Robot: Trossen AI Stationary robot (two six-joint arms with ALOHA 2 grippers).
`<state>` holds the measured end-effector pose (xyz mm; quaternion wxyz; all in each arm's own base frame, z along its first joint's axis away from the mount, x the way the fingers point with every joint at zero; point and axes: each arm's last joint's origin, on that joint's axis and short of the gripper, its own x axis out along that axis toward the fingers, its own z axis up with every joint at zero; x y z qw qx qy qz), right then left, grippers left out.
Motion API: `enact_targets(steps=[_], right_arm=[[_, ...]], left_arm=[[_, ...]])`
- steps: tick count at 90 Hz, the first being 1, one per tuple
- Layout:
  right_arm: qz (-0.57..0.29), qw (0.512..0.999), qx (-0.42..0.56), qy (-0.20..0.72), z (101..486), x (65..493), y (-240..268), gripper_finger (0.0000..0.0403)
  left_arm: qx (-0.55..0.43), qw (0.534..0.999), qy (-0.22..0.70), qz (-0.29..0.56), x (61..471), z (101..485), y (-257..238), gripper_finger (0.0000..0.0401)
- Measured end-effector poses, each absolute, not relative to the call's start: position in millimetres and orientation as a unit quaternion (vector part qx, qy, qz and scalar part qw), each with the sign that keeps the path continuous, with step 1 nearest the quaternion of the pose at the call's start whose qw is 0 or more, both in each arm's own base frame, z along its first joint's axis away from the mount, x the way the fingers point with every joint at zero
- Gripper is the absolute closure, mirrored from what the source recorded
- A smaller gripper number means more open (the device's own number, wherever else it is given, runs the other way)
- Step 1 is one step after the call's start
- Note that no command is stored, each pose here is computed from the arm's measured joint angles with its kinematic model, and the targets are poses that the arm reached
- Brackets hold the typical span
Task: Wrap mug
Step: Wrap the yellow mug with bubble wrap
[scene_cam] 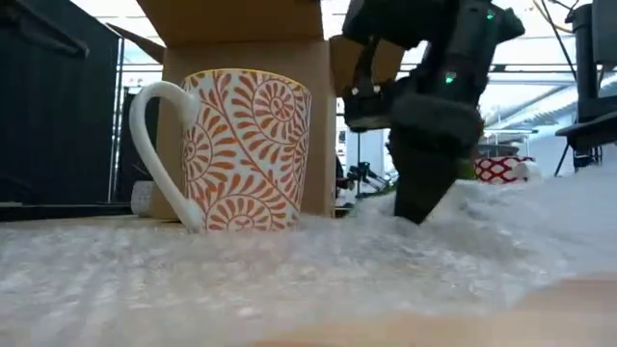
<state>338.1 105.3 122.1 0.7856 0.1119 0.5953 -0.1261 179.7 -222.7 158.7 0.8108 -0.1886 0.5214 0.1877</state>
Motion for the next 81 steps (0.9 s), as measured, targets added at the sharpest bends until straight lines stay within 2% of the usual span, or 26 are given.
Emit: enact_targets(steps=[27, 36, 60, 81], right_arm=[[-0.175, 0.763, 0.160, 0.602, 123, 324, 123, 0.0200], [-0.187, 0.756, 0.172, 0.603, 123, 319, 131, 0.0200], [-0.218, 0.733, 0.206, 0.611, 123, 305, 151, 0.0200], [-0.206, 0.719, 0.212, 0.629, 133, 298, 162, 0.0200]], left_arm=[[-0.188, 0.794, 0.529, 0.233, 158, 121, -200, 0.0230], [-0.154, 0.792, 0.537, 0.246, 158, 120, -193, 0.0230], [-0.067, 0.810, 0.546, 0.203, 169, 125, -180, 0.0230], [-0.042, 0.808, 0.555, 0.192, 176, 131, -177, 0.0230]])
